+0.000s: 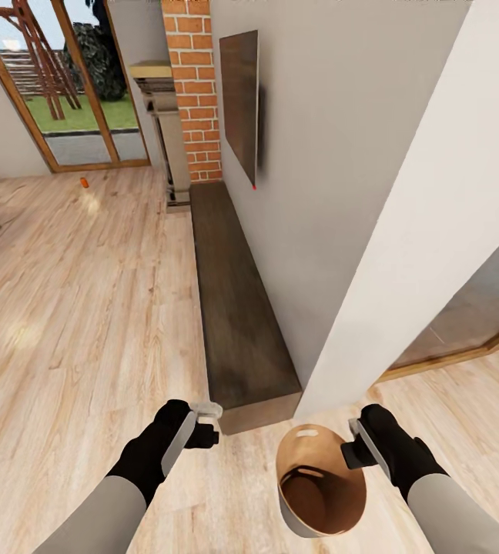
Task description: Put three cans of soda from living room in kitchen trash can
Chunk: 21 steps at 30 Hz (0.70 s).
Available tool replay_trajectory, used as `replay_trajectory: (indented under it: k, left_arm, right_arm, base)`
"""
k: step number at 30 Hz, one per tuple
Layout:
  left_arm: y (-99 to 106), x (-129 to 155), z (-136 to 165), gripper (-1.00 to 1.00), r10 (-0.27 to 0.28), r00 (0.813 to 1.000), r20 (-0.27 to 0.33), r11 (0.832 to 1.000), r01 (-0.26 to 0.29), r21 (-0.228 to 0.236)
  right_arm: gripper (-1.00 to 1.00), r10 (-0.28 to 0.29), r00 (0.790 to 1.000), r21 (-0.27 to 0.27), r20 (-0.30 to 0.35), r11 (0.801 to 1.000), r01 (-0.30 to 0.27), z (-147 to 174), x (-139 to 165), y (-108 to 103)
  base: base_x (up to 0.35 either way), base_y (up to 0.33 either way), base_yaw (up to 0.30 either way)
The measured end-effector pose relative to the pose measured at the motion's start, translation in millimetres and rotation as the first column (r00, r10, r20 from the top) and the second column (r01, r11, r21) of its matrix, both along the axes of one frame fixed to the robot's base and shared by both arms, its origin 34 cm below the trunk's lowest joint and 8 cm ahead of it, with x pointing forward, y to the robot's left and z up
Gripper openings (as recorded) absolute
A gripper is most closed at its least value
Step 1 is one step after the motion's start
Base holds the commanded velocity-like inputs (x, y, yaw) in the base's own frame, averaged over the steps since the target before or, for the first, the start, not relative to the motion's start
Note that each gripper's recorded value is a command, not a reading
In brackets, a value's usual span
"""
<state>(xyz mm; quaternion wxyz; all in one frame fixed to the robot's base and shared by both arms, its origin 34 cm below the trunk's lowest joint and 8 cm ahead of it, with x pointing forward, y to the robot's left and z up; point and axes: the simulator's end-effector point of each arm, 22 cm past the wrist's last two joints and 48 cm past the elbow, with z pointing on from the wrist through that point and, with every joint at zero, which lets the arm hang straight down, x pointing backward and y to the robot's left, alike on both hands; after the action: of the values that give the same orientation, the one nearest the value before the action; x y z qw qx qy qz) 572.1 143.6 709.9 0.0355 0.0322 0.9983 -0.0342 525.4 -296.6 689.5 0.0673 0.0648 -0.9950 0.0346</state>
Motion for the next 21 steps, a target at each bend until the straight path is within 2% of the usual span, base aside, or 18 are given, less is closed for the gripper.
replay_trajectory:
  k: [9,21]
  left_arm:
    - [0,2,3,1.00,0.000,1.000,0.007,1.000,0.000,0.000]
    - [0,6,10,1.00,0.000,1.000,0.022,1.000,0.000,0.000]
  right_arm:
    - [-1.00,0.005,1.000,-0.001,0.007,1.000,-0.005,3,2,1]
    - [-1.00,0.010,1.000,-0.009,0.024,1.000,-0.010,10,7,0]
  base:
    - [0.000,0.000,-0.095]
    - [0.000,0.000,-0.013]
